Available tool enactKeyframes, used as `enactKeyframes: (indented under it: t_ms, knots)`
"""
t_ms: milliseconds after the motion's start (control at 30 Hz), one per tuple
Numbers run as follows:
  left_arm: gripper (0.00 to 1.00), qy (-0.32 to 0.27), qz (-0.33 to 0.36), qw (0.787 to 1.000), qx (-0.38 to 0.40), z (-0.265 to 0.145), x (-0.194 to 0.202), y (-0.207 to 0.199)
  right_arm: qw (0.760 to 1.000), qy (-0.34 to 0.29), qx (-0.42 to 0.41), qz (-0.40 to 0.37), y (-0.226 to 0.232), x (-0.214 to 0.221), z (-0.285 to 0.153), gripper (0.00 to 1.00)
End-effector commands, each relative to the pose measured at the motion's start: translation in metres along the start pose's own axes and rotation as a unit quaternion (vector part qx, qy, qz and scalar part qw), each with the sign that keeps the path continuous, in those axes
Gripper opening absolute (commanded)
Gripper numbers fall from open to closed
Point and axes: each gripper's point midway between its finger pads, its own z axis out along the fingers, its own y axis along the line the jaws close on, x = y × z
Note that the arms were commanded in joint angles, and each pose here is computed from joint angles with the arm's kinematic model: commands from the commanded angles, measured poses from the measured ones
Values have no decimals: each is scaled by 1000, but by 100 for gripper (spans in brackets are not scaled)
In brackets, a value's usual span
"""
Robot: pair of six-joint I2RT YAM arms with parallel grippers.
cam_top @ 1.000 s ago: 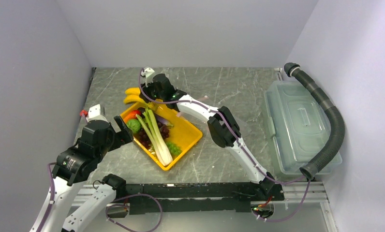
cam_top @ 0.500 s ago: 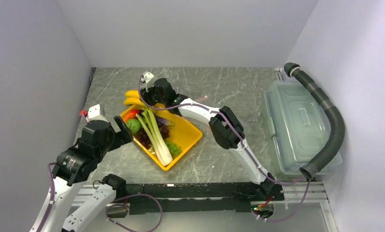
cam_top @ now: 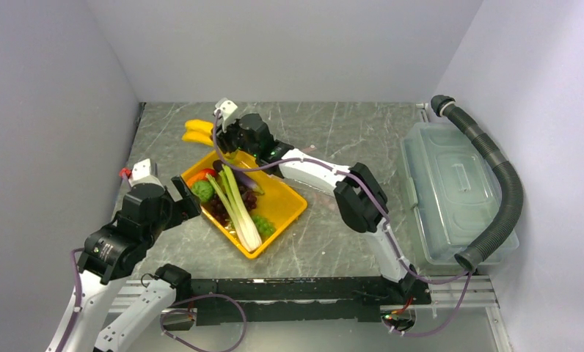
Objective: Place the food in the zip-top bag and seal the zipper
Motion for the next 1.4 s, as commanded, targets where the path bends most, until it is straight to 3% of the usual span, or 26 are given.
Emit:
enactKeyframes:
  t_ms: [0, 367, 667, 1033, 1367]
  knots:
    - [100, -18, -2, 1000, 3, -4, -8, 0, 995, -90, 31, -16, -11, -77, -28, 0]
    - [100, -32, 13, 999, 18, 1, -18, -10, 993, -89, 72, 34, -19, -84, -87, 0]
    - [100, -53, 49, 996, 48, 1, -32, -24, 981, -63, 79, 167, -10, -78, -129, 0]
    - [100, -65, 61, 992, 89, 3, -34, -38, 912, -33, 90, 400, 11, -42, -175, 0]
    - [100, -60, 62, 991, 107, 3, -27, -41, 847, -35, 119, 516, 19, 10, -203, 0]
